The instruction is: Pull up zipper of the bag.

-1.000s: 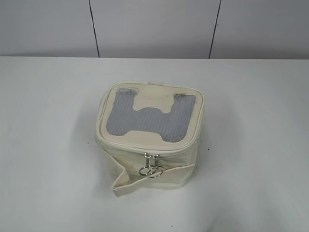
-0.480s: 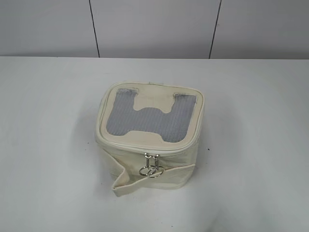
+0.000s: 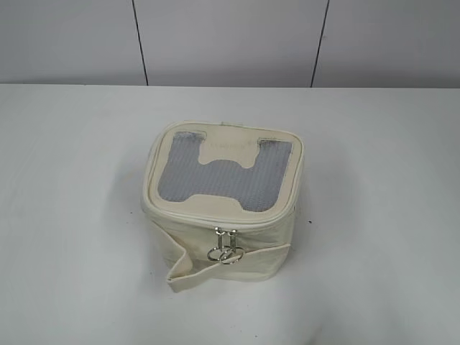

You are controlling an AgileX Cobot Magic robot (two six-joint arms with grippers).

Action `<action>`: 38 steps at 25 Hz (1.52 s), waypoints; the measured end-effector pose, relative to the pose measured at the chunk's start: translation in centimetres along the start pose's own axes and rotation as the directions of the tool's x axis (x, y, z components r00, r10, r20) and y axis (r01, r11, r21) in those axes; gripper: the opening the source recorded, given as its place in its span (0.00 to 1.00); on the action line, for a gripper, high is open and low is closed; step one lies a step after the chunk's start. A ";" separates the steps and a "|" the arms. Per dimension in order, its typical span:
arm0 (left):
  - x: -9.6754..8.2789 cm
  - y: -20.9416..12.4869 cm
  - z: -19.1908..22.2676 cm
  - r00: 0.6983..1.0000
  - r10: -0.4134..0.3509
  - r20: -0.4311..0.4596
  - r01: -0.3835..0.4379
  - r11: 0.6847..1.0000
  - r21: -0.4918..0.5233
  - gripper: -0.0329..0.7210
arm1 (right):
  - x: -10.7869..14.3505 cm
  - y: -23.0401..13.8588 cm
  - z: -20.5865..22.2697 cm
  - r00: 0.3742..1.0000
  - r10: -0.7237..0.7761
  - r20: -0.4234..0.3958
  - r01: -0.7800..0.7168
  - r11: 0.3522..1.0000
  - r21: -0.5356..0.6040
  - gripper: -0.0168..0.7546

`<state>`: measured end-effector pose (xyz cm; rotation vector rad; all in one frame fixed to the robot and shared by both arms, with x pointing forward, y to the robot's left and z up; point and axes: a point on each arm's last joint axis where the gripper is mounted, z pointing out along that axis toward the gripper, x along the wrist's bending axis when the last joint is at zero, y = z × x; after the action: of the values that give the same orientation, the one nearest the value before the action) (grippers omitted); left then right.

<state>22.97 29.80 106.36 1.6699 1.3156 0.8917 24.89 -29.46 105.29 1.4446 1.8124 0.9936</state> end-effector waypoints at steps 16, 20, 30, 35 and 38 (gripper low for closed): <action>-0.2 0.0 -0.1 0.986 -0.070 -0.153 0.069 0.998 -0.008 0.53 | 0.1 -0.6 -1.0 0.993 0.063 0.105 -0.054 0.995 -0.085 0.79; -0.2 -0.1 0.0 0.988 -0.064 -0.140 0.064 0.998 -0.006 0.53 | 0.1 -0.8 -1.4 0.992 0.063 0.106 -0.051 0.993 -0.109 0.79; -0.1 -0.1 -0.1 0.991 -0.054 -0.119 0.054 0.999 -0.006 0.53 | 0.1 -0.8 -1.4 0.992 0.064 0.106 -0.052 0.993 -0.109 0.79; -0.1 -0.1 -0.1 0.991 -0.054 -0.119 0.054 0.999 -0.006 0.53 | 0.1 -0.8 -1.4 0.992 0.064 0.106 -0.052 0.993 -0.109 0.79; -0.1 -0.1 -0.1 0.991 -0.054 -0.119 0.054 0.999 -0.006 0.53 | 0.1 -0.8 -1.4 0.992 0.064 0.106 -0.052 0.993 -0.109 0.79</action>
<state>22.85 29.68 106.31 1.5915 1.4324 0.9733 23.33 -29.68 105.33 1.4647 1.6238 1.0037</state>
